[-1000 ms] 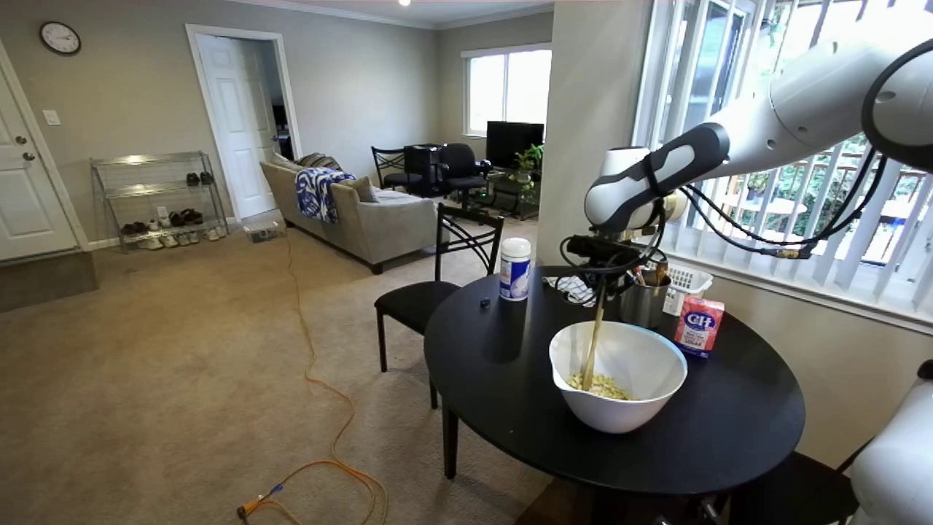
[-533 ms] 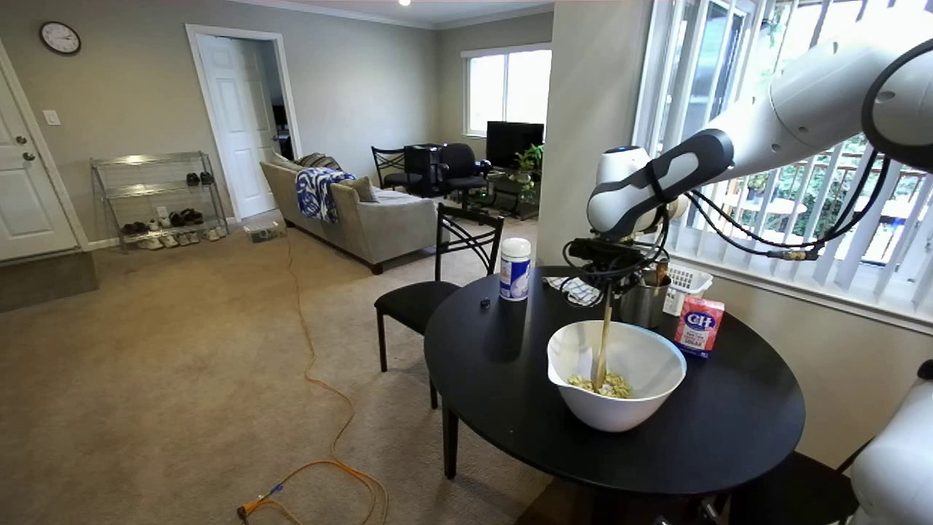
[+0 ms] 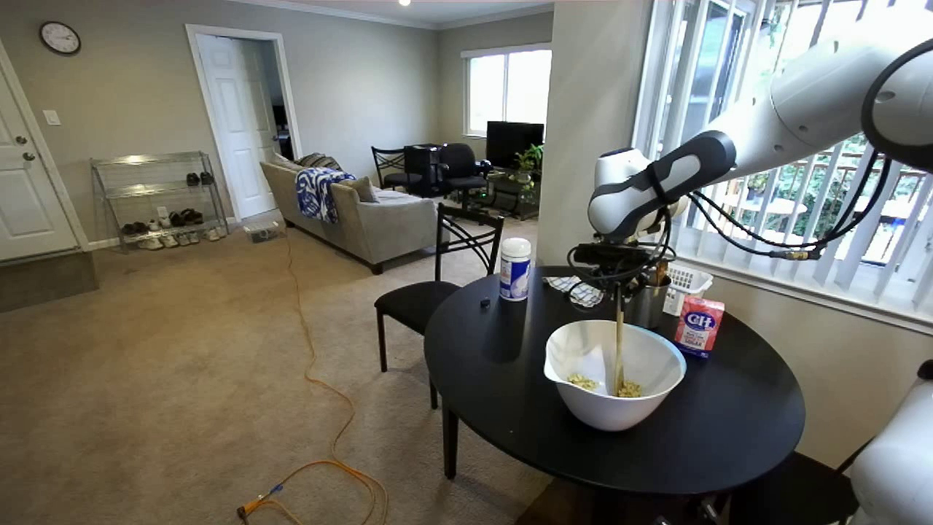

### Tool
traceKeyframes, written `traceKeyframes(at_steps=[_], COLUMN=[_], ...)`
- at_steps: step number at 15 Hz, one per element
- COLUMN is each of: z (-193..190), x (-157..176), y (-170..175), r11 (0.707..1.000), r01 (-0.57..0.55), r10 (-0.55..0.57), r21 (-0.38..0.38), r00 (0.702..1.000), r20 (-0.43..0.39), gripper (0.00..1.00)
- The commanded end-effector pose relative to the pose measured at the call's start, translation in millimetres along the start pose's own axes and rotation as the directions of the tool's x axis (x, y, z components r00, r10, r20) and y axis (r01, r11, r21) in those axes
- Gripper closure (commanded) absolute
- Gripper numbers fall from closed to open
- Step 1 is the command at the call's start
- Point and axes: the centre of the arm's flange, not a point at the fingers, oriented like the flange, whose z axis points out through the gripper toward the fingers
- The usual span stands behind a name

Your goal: Use the spoon to stir the content in the white bowl

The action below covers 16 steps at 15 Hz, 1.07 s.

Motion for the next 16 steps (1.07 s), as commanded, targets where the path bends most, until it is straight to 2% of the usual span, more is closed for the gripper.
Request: traceKeyframes(at_steps=[1, 4, 9, 16], z=[10.5, 10.4, 7.5, 4.9], x=[-5.8, -11.1, -24.4, -24.6], y=[7.4, 7.8, 4.4, -1.4], r11=[0.995, 0.991, 0.987, 0.995], r01=[0.005, 0.028, 0.098, 0.100], r10=[-0.003, -0.021, -0.078, -0.093], r21=[-0.103, -0.133, -0.129, -0.012], r00=[1.000, 0.998, 0.985, 0.958], r20=[0.017, 0.052, 0.155, 0.271], gripper=[0.97, 0.97, 0.97, 0.97])
